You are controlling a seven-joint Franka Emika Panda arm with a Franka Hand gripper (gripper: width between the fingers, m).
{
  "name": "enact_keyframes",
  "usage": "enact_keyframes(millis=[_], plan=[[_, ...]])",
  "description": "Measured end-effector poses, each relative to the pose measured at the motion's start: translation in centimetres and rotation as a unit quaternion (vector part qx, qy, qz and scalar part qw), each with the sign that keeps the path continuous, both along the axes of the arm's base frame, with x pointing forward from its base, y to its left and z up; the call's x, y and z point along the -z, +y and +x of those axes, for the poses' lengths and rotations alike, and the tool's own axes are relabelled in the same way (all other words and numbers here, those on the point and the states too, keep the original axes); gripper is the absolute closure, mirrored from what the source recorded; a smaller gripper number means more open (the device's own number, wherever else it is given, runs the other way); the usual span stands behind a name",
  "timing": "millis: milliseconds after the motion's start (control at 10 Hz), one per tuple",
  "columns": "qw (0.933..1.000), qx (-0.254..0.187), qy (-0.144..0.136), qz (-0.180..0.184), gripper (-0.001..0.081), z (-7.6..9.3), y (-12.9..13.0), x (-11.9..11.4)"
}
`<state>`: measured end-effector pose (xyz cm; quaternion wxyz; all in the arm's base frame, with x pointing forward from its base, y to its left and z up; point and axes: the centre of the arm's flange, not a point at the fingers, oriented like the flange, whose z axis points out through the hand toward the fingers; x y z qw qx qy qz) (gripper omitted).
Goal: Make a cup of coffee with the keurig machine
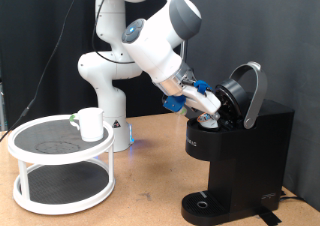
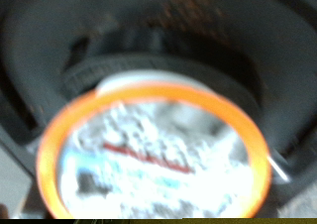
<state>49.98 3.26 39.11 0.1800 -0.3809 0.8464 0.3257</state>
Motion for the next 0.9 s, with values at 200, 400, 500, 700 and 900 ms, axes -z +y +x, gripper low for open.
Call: enact_keyframes(millis=[200, 400, 500, 700, 900], plan=[[0.9999, -0.006, -0.001, 0.009, -0.0002, -0.6, -0.2, -1.1], [1.0000, -0.005, 0.001, 0.006, -0.0002, -0.8, -0.4, -1.4], [1.0000, -0.003, 0.006, 0.000, -0.0002, -0.9, -0.4, -1.2], [0.9997, 0.000, 0.019, -0.015, -0.0002, -0.8, -0.5, -0.4], [0.9994, 0.000, 0.027, -0.021, -0.0002, -0.6, -0.1, 1.0]])
